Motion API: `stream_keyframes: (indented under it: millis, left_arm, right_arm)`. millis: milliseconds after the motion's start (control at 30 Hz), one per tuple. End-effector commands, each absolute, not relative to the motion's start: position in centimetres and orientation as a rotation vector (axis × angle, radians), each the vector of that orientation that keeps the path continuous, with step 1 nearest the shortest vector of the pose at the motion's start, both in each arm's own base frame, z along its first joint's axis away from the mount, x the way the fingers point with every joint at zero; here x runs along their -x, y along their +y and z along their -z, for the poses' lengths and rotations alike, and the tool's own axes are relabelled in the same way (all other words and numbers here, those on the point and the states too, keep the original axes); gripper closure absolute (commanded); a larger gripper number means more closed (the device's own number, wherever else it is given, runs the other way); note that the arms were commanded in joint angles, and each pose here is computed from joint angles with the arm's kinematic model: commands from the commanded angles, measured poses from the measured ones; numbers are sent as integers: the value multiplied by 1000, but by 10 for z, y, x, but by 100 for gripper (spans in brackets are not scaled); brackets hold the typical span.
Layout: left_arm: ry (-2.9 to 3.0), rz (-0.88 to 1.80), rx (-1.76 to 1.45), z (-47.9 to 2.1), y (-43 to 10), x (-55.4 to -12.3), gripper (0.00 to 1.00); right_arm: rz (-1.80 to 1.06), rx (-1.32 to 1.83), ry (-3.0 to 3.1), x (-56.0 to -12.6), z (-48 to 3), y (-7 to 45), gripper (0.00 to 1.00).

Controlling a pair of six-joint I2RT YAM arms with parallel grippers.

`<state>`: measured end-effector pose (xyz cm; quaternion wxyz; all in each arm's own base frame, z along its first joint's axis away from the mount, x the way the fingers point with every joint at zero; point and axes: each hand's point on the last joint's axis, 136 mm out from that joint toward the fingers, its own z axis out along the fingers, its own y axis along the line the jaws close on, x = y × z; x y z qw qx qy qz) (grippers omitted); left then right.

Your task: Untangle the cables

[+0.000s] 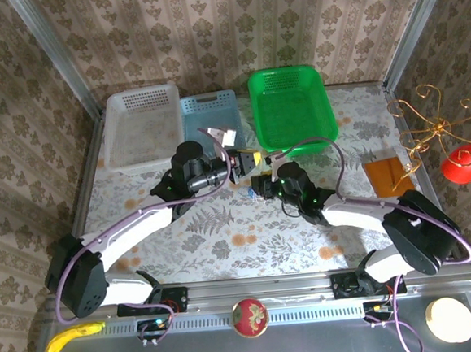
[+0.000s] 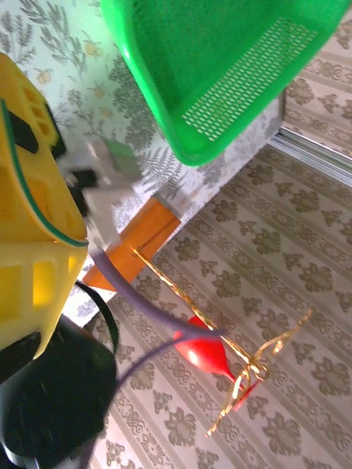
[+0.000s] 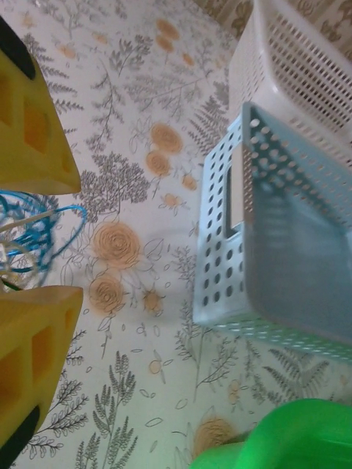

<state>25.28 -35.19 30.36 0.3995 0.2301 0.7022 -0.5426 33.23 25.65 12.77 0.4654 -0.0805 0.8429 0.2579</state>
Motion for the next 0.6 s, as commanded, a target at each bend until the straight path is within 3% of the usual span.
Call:
stream_keyframes:
  millis: [0,400,567]
  left_arm:
    - [1642,1435,-597,-364,-350,-242,100]
    - [1520,1404,-536,-447,-314,-259,100]
    - [1559,1262,-452,-450,-277,-289,100]
  right_arm:
    - [-607,137,2077,-333,-111,250,63]
    - [-571,46,2172,-313,-58,232,64]
    - [-582,44,2167,-308,-70,229,49]
